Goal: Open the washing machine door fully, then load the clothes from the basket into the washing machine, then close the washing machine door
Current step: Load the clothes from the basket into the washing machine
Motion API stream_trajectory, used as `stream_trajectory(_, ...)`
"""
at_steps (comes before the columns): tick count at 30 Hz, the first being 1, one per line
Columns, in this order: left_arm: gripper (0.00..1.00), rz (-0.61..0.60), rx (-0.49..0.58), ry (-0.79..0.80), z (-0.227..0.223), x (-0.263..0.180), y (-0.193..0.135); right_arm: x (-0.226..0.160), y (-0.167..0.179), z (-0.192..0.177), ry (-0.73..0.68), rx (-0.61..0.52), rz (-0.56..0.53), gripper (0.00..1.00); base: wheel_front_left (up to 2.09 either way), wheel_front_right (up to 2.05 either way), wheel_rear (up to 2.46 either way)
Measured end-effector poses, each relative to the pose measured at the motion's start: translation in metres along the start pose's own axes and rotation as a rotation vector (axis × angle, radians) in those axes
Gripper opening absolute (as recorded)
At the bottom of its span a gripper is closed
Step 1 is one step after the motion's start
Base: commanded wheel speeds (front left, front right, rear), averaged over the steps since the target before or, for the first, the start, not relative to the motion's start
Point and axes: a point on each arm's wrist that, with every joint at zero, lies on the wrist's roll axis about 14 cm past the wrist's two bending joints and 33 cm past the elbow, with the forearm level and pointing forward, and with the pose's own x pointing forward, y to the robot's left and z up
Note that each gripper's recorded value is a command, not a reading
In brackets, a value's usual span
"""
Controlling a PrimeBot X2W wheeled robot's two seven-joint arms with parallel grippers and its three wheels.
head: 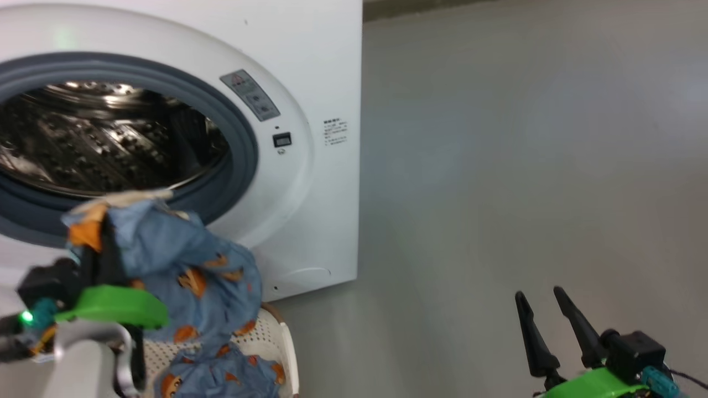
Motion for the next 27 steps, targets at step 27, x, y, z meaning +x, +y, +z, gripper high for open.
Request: stream_trajectory(27,0.00,0.010,0.086,0.139,-0.099,0.187,0.013,0.048,-0.020,-0.050,0.154,0.002,-0.076,1.00,0.00,0.00,0.00)
